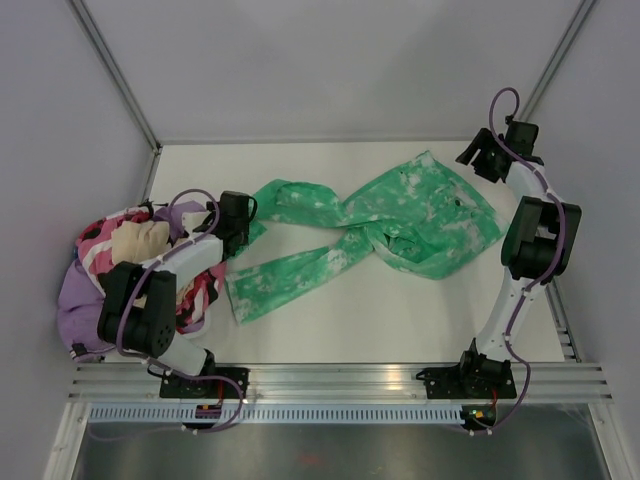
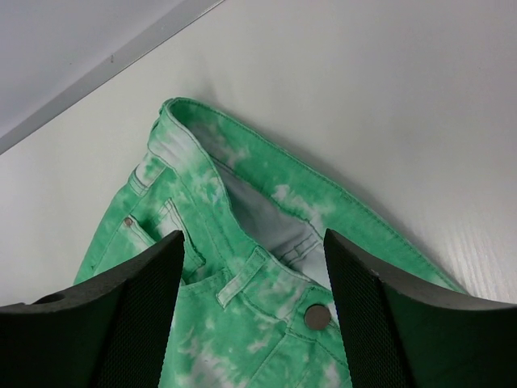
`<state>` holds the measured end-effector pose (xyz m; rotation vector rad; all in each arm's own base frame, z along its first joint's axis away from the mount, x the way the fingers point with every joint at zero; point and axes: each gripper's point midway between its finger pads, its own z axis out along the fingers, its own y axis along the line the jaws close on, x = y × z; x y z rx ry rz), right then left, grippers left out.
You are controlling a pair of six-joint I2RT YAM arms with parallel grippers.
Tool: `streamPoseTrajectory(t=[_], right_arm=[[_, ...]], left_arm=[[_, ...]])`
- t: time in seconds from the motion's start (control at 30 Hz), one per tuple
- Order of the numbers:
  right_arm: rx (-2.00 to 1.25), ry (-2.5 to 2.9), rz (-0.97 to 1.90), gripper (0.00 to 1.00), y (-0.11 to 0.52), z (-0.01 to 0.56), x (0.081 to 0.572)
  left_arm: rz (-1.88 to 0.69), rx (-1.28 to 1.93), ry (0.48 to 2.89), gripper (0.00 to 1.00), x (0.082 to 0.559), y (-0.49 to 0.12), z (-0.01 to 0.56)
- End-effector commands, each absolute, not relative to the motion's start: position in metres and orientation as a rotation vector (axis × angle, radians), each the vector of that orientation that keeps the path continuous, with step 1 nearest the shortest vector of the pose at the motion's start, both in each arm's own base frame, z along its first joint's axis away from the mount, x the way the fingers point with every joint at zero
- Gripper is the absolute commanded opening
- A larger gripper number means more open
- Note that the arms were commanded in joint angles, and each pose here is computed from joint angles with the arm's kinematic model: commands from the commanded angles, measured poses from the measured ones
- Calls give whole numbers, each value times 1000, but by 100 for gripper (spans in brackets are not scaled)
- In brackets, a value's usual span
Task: Fold and stack the trousers
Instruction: Flatten the trousers out
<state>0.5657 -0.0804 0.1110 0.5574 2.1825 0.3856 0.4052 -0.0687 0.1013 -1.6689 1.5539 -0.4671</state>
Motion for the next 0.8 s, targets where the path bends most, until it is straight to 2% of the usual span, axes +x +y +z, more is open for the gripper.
streamPoseTrajectory(t=[0.0,0.07,0.13,0.17,0.23,0.27,0.3,0.33,0.37,0.43,0.47,0.5,0.53,0.57,0.63,0.67,0.73,0.77], right_arm=[[543,2169,386,76,-84,109,568],[550,2164,372,76,-87,109,565],[578,2174,353,76,-91,100,559],[588,2180,353,76,-90,97,557],[625,2191,353,75,-90,87,552],[633,2189,354,75,-90,86,551],[640,2195,356,74,-89,82,549],[645,2190,351,72,-90,83,547],[649,2190,348,72,-90,83,546],[672,2196,320,71,-92,79,538],[664,2179,312,71,-92,89,536],[669,2190,308,71,-91,84,529],[659,2165,304,71,-91,97,527],[655,2161,299,71,-91,99,525],[669,2170,271,72,-93,99,517],[672,2179,267,73,-93,99,515],[683,2207,256,73,-93,94,507],[692,2219,254,73,-92,90,502]], left_arm=[[-450,-1751,1487,68,426,-49,108],[-432,-1749,1488,54,430,-42,114],[-384,-1686,1512,52,433,-33,120],[-383,-1656,1510,45,440,-31,132],[-261,-1569,1647,24,437,-26,131],[-248,-1532,1677,3,455,-28,152],[-200,-1499,1739,2,459,-28,161],[-41,-1373,1925,2,447,-26,156],[-52,-1256,1959,2,482,-33,187],[63,-979,2175,2,494,-38,198],[52,-897,2182,2,503,-41,244],[153,-867,2276,2,514,-39,209],[203,-767,2324,2,518,-34,207],[238,-760,2332,5,517,-29,208],[241,-737,2465,9,511,-25,163],[137,-729,2502,17,513,-37,152],[124,-730,2582,27,496,-41,128],[104,-716,2598,39,492,-46,125]])
